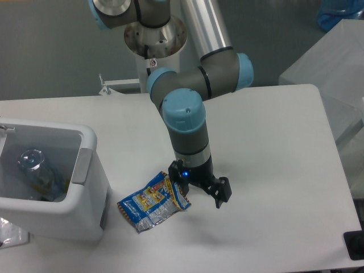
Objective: Place the trash in the trash can
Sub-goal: 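Close the gripper on the clear plastic bag and lift it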
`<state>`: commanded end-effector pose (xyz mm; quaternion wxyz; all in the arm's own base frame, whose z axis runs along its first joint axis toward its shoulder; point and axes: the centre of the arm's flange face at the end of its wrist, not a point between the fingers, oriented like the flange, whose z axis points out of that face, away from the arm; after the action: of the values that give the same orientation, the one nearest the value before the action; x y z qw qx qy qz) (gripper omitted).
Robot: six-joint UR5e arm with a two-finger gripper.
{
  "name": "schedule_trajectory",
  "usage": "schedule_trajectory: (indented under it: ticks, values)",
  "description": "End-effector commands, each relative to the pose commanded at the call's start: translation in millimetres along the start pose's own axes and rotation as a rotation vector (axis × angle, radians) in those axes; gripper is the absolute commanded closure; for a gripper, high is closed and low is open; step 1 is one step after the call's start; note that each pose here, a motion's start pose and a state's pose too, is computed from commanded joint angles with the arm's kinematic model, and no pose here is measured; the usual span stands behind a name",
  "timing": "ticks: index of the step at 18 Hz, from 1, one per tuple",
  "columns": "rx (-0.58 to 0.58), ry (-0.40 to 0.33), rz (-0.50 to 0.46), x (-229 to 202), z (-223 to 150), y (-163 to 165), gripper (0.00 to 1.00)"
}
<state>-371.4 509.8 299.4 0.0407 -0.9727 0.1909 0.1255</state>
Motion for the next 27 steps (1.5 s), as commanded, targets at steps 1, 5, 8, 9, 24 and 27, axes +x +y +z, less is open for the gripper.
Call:
schedule_trajectory:
  ticks: [1, 5, 8, 9, 24, 27]
  values:
    - [-0.008, 0.016, 0.037, 2, 0, 7, 0.00]
    - [-0.029, 0.068, 0.110, 6, 1, 16, 0.00]
    - [-0.074, 0.087, 0.182, 15, 6, 20, 0.00]
    - [-0.107, 0.090, 0.189, 18, 10, 23, 0.00]
    - [-0.098, 0.181, 0.130, 40, 71, 20, 0.00]
    - [-0.093, 0.160, 0.124, 36, 72, 19, 0.00]
